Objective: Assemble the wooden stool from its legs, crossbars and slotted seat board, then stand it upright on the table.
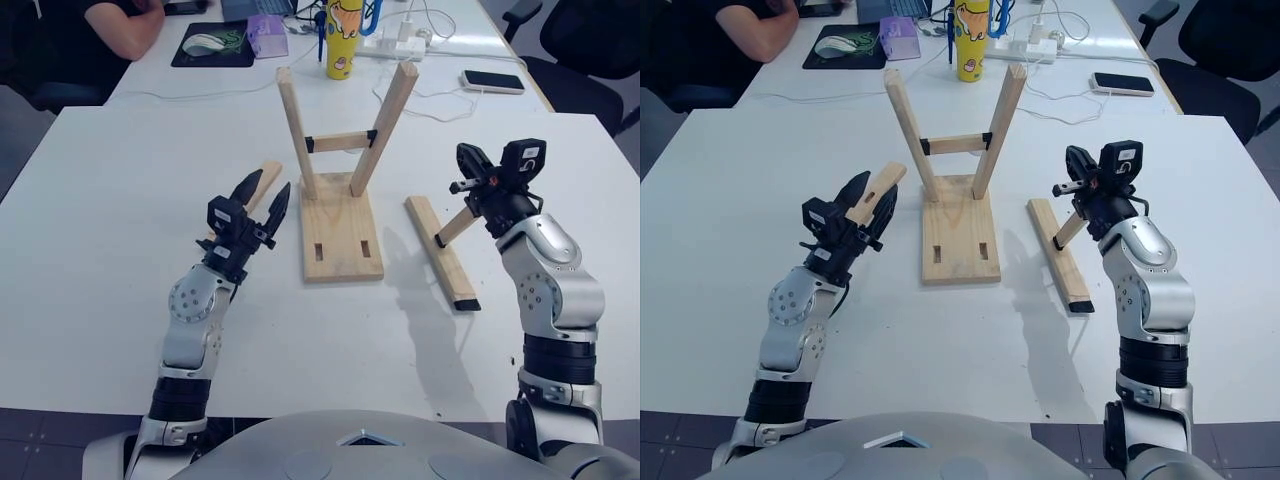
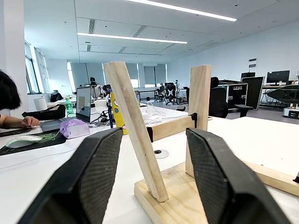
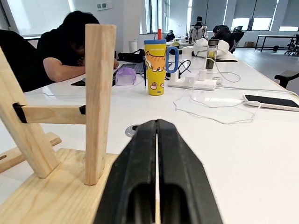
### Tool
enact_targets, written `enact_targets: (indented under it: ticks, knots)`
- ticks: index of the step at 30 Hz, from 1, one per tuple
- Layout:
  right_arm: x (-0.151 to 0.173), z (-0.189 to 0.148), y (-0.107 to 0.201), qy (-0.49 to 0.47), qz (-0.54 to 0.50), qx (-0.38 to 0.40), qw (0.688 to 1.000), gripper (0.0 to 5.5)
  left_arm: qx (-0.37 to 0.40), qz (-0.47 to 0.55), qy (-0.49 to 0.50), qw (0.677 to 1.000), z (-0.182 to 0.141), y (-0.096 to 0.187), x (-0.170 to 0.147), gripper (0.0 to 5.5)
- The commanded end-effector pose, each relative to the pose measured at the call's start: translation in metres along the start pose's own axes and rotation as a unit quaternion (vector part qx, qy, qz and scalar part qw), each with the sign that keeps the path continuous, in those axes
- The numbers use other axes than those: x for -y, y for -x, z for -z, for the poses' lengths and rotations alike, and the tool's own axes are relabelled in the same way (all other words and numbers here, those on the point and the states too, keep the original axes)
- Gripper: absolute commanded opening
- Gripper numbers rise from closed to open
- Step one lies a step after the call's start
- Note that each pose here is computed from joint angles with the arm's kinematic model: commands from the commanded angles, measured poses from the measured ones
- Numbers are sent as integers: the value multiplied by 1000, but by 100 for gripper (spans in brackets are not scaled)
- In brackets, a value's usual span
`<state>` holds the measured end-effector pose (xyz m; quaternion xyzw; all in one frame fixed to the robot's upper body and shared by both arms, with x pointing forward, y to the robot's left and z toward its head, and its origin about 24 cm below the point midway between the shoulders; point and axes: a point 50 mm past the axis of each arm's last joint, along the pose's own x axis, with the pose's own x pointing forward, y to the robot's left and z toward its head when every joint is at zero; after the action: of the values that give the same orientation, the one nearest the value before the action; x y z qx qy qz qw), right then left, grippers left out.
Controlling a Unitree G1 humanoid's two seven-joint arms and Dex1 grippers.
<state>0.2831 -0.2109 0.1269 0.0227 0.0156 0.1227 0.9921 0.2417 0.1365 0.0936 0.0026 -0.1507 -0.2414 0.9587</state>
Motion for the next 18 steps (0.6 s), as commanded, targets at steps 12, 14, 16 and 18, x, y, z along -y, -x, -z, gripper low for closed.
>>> enact_targets:
  ticks: [12,14,16,18]
  knots:
    - [3,-14,-2,-23,21,57,998,1,-2,-4,1,1000,1,1,-1,251]
    - [3,-34,-1,-16,24,109,994,1,-3,-4,1,1000,1,1,-2,251]
    - [4,-61,0,-4,28,169,985,1,-3,-4,1,1000,1,1,-1,251]
    - [4,-81,2,9,29,212,977,1,-3,-3,1,1000,1,1,-1,251]
